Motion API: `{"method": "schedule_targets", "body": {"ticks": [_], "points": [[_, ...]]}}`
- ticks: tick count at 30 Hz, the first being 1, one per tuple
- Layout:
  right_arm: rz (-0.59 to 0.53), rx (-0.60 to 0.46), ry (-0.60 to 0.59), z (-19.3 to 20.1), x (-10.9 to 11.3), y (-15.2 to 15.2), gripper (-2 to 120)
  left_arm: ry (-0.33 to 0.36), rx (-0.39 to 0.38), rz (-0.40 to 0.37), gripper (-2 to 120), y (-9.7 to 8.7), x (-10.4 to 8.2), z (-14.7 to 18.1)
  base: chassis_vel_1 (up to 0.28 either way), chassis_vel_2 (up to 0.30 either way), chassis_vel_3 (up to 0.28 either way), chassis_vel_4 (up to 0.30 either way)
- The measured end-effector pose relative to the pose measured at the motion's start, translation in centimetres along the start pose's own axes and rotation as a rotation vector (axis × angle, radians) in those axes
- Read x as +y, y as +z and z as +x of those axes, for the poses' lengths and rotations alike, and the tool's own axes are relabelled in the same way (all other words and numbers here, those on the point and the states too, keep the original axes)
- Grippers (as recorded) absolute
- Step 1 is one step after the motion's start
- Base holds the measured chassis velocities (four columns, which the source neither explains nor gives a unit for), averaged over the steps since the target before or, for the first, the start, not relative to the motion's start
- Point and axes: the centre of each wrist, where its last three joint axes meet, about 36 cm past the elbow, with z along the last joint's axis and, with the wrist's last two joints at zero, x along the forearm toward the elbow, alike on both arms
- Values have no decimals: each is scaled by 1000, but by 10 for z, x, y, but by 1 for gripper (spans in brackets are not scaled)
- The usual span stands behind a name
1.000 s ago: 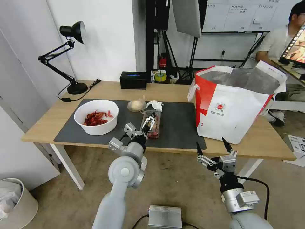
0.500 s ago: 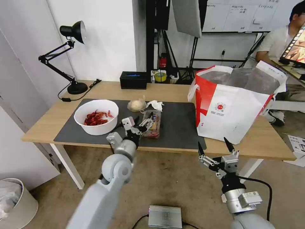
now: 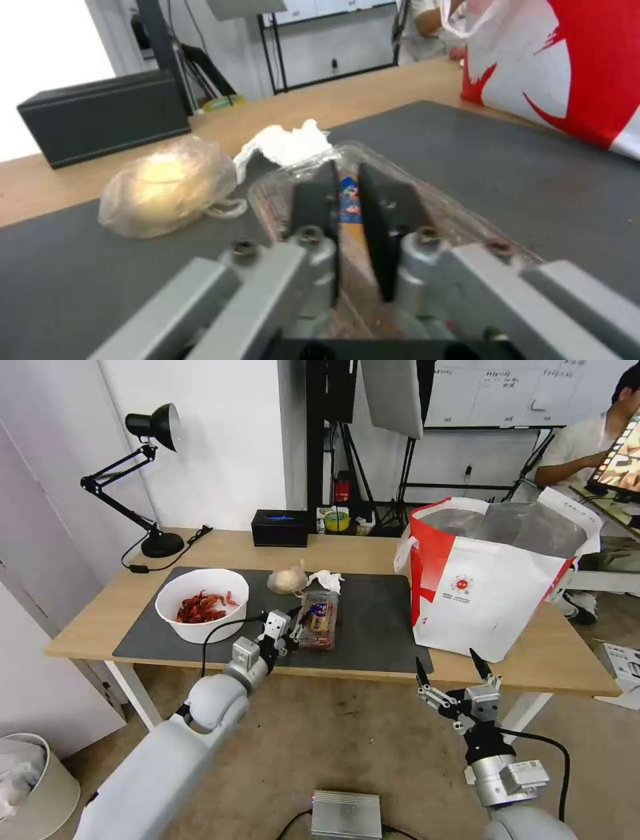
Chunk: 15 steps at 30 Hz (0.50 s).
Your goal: Pick up the trash from the table and place it into the takeout bag.
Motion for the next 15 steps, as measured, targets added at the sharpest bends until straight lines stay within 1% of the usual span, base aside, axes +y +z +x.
{"method": "schedule_targets", "body": {"ticks": [2, 8, 10, 11, 14, 15], "points": [[0, 0, 0, -1, 0, 0, 100, 16, 6, 0, 0, 1, 1, -2, 0, 0, 0, 0], [-10, 2, 2, -3, -1, 3, 100, 47, 14, 1, 0, 4, -3, -4, 0, 0, 0, 0], [-54, -3, 1, -5, 0, 3, 100, 57, 13, 4, 0, 5, -4, -5, 0, 0, 0, 0], [-54, -3, 1, -5, 0, 3, 100, 57, 13, 4, 0, 5, -4, -5, 0, 0, 0, 0], [-141, 11, -3, -11, 0, 1, 100, 70, 20, -3, 0, 6, -3, -4, 0, 0, 0, 0], [-141, 11, -3, -11, 0, 1, 100, 70, 20, -3, 0, 6, -3, -4, 0, 0, 0, 0]]}}
